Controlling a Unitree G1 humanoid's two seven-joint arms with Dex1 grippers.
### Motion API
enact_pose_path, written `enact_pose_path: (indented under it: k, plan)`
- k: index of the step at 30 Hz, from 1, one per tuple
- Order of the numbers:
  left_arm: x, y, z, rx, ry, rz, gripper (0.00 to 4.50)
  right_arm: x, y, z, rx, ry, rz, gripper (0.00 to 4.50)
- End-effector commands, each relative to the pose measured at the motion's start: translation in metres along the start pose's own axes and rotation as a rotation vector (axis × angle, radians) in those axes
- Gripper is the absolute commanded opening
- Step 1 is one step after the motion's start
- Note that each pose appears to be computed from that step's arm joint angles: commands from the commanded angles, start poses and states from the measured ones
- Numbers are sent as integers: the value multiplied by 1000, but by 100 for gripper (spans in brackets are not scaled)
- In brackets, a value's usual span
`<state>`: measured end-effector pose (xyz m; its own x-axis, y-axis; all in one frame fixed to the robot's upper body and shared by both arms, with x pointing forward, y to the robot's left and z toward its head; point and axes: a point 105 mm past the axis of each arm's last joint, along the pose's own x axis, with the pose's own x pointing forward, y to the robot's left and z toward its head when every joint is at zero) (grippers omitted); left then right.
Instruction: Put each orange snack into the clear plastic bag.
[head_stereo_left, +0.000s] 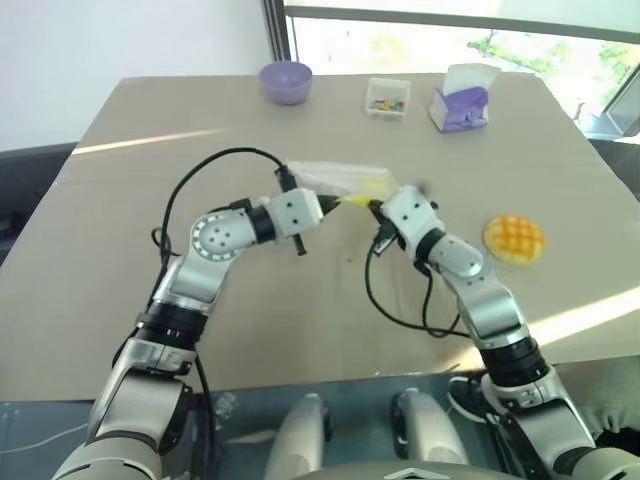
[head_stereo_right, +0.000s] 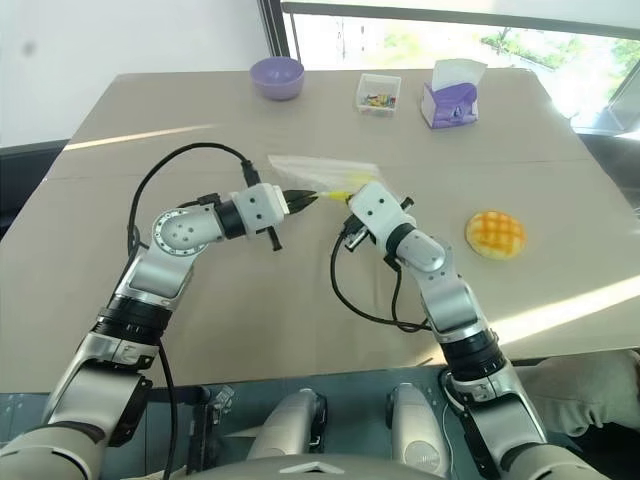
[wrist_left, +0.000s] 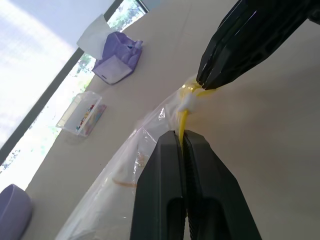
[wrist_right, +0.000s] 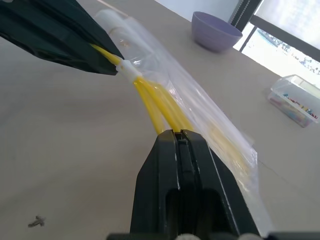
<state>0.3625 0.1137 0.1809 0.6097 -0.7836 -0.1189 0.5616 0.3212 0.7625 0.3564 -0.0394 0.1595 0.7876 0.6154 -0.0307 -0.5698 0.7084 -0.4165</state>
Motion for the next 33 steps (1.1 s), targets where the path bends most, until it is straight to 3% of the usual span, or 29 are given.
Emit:
enact_pose_path:
  k: [1,5,16,33]
  plan:
    - [-4,7,18,16,-62,16,0,-2,-10,9,33,-26,-64,6]
    - [-3,5,19,-14,-73,10,0,2,-13,6,203,-8,-101,6]
    - [-3,4,23,-78,-82,8,0,0,6,7,518,8,29,6]
    - [-11,-13,15,-98,-62,-85,0,-6,-15,22,718,-130,-12,6]
